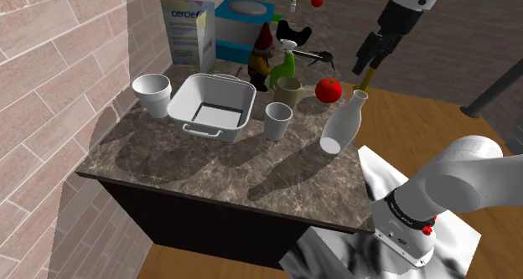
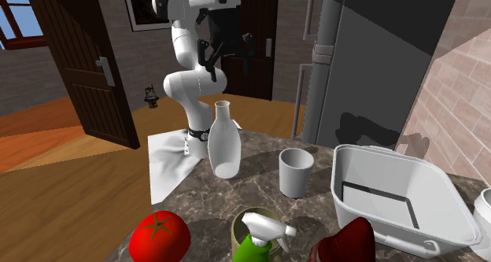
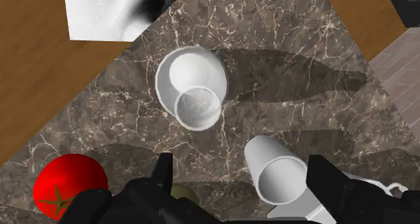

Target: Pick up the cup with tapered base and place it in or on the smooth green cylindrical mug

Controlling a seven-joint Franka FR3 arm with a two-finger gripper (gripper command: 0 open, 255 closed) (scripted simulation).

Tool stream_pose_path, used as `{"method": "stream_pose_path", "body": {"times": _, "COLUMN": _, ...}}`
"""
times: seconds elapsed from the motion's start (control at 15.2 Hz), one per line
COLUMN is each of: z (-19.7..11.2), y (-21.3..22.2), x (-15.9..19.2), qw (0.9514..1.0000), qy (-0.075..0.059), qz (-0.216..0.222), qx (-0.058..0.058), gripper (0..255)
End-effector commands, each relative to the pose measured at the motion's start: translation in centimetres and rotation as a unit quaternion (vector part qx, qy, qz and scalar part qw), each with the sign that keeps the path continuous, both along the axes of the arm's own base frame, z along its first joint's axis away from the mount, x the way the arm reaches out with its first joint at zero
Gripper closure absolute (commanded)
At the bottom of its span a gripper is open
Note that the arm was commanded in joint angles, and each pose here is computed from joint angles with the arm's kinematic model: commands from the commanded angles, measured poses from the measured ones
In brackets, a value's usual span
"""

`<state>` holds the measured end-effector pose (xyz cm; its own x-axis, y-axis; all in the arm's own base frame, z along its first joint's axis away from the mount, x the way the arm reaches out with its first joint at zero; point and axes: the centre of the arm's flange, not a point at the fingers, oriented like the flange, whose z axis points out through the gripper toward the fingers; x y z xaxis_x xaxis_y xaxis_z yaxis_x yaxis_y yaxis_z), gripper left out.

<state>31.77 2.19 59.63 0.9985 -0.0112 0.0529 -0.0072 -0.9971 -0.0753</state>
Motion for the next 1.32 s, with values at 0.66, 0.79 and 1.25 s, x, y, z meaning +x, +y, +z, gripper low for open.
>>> {"method": "stream_pose_path", "body": {"times": 0.66, "z": -9.6, "y": 4.2, "x": 8.7, "qw": 0.9994, "qy": 0.030, "qz": -0.017, "qx": 0.008, "gripper": 0}}
{"method": "stream_pose_path", "body": {"times": 0.79, "z": -11.6, "y": 5.1, "x": 10.4, "qw": 0.9991, "qy": 0.036, "qz": -0.020, "qx": 0.010, "gripper": 0}}
{"method": "stream_pose_path", "body": {"times": 1.25, "z": -18.7, "y": 7.9, "x": 16.1, "qw": 0.9978, "qy": 0.056, "qz": -0.031, "qx": 0.016, "gripper": 0}}
